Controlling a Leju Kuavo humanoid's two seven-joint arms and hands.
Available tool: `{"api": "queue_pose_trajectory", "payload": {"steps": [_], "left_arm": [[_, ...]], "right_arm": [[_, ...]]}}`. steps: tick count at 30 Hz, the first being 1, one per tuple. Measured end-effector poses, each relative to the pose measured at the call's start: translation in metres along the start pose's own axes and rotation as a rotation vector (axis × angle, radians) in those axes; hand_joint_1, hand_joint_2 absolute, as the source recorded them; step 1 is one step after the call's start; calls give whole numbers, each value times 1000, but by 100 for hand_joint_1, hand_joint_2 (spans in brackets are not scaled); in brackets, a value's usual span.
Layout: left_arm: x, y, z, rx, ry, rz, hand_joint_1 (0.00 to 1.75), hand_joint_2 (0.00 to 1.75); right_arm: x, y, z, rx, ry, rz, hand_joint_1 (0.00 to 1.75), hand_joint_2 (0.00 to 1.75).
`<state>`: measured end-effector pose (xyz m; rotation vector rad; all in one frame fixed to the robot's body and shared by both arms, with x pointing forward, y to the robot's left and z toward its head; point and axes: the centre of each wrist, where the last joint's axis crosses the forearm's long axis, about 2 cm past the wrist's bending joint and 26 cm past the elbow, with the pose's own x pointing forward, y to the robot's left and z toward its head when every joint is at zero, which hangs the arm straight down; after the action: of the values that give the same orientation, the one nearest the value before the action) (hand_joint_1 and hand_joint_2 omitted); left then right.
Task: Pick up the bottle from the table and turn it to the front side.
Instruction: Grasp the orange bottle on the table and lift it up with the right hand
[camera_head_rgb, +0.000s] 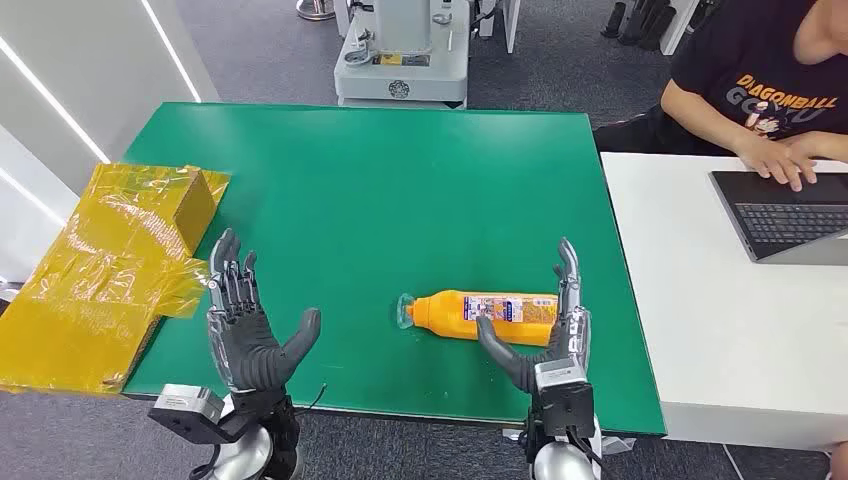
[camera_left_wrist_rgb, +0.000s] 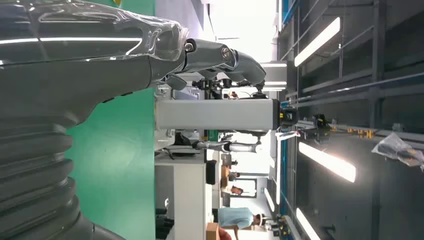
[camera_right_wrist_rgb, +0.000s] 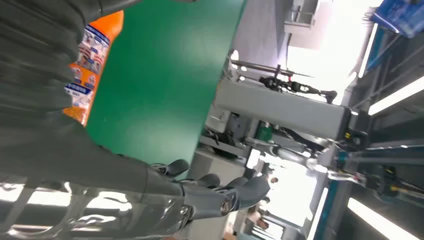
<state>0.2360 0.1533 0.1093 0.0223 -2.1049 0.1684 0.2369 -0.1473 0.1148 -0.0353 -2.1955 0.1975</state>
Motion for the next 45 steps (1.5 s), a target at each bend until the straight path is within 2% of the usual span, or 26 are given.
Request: {"api": "queue_pose_trajectory", "payload": {"steps": [4,7,12,17,23,31,39,45], "left_arm": [[-1,1,-3,11,1,8,0,175],[-1,0,-7,5,-4,17,0,175],[0,-2,-14,-46,-25,40,0,175],[1,-5,-22,-96,-44,69,0,175],[0,-5,-25,-113,-48,77,0,175],[0,-6,-27,-118,-51,77,0,175],[0,-6,-32,-138,-54,97,0,175],[-1,-5,-37,-141,-57,106,0,175]], "right_arm": [[1,0,-12,82,2,-74,0,175],[2,-5,-28,165,-33,-5,0,175],[-3,-25,-63,386,-30,260,0,175],[-23,-71,-116,700,13,628,0,175],[-36,-118,-159,807,96,806,0,175],[-42,-139,-172,832,141,875,0,175],[-43,-156,-189,1099,204,848,0,175],[-51,-154,-189,1225,272,811,0,175]]}}
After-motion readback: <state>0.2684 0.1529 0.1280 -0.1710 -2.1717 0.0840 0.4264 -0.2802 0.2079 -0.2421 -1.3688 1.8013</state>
